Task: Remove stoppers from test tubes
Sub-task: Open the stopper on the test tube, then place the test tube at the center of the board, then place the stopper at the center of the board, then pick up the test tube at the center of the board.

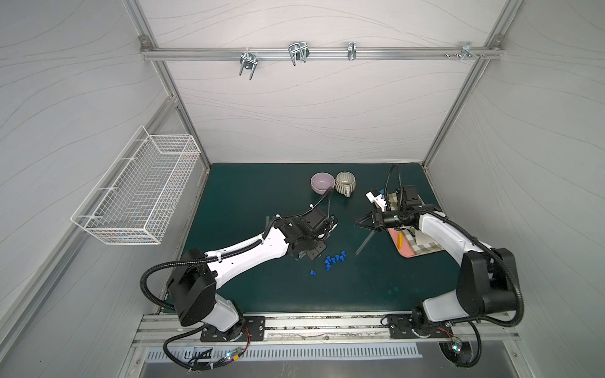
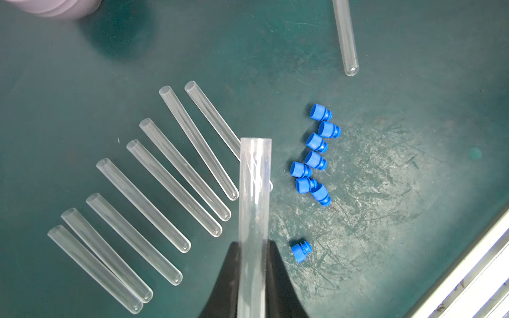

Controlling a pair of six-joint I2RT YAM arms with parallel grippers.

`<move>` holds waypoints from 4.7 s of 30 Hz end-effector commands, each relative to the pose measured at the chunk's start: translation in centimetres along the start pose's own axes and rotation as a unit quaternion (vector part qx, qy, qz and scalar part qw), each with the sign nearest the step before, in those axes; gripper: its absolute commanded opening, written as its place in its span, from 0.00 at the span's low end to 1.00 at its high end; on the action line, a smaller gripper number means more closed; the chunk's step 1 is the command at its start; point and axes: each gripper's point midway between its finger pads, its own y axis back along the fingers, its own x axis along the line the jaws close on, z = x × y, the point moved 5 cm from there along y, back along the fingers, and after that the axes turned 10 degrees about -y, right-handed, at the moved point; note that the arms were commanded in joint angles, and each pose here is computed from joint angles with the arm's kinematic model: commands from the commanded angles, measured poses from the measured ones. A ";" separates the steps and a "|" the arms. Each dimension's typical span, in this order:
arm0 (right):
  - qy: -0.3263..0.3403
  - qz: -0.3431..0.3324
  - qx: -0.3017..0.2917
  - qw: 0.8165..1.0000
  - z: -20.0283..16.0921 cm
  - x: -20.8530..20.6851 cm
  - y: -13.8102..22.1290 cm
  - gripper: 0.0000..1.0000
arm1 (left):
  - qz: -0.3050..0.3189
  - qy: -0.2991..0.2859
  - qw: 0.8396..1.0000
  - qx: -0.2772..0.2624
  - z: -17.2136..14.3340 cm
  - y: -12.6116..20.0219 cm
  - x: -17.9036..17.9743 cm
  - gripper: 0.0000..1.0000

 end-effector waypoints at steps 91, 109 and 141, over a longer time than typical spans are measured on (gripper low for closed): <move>-0.135 -0.089 -0.225 0.961 -1.4 -9.3 9.7 0.62 | -0.047 0.085 0.995 0.023 14.8 -10.2 -5.6 0.65; -0.147 -0.081 -0.259 0.951 -1.8 -9.9 11.8 0.84 | -0.008 0.023 0.999 0.039 16.6 -17.7 -7.5 0.60; -0.144 -0.085 -0.277 0.946 -2.1 -9.6 12.6 0.82 | -0.042 0.049 0.997 0.044 17.0 -18.0 -6.5 0.09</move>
